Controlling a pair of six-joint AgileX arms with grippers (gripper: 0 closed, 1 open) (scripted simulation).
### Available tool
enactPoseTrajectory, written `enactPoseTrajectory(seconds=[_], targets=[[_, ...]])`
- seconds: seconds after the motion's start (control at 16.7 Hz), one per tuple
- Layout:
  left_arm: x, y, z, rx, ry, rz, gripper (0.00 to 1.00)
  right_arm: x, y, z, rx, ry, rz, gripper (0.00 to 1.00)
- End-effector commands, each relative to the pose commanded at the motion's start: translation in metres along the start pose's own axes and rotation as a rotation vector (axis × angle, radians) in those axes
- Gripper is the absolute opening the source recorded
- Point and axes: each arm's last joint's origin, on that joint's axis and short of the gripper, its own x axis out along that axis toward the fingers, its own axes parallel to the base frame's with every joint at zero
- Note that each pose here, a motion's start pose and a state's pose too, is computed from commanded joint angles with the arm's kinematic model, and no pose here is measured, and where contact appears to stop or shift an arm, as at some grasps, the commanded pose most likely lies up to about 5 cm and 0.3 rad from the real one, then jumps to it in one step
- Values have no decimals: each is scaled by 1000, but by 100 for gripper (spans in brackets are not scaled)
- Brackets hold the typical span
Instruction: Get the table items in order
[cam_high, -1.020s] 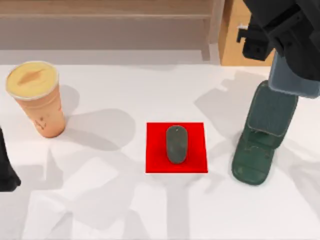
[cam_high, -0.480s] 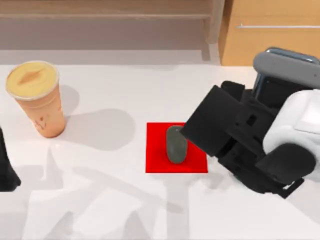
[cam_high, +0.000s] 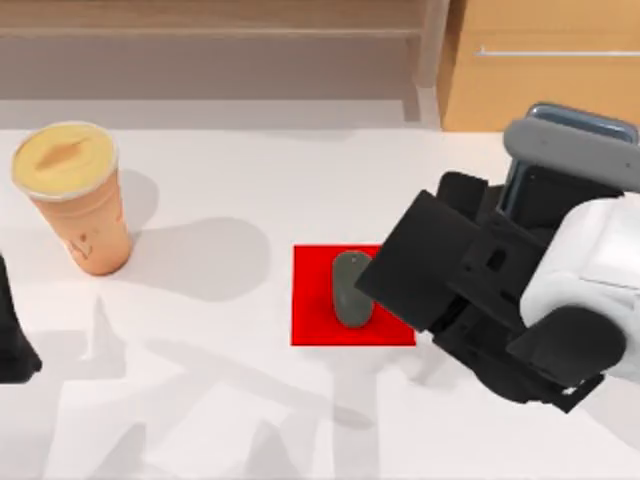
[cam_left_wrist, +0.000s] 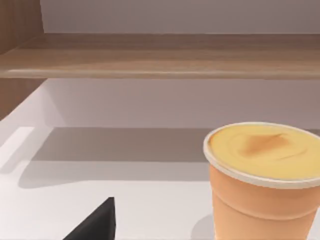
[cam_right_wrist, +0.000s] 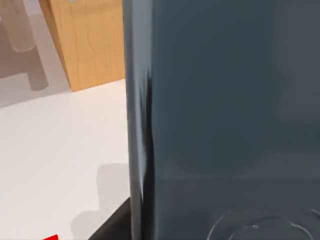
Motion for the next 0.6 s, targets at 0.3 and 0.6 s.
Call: enactPoseTrajectory(seconds=[0.3,0.6], targets=[[0,0,0,0,0,0,100,-26,3,36,136,-78,78,0],[0,0,0,0,0,0,100,-28,4,46,168,-93,122,0]])
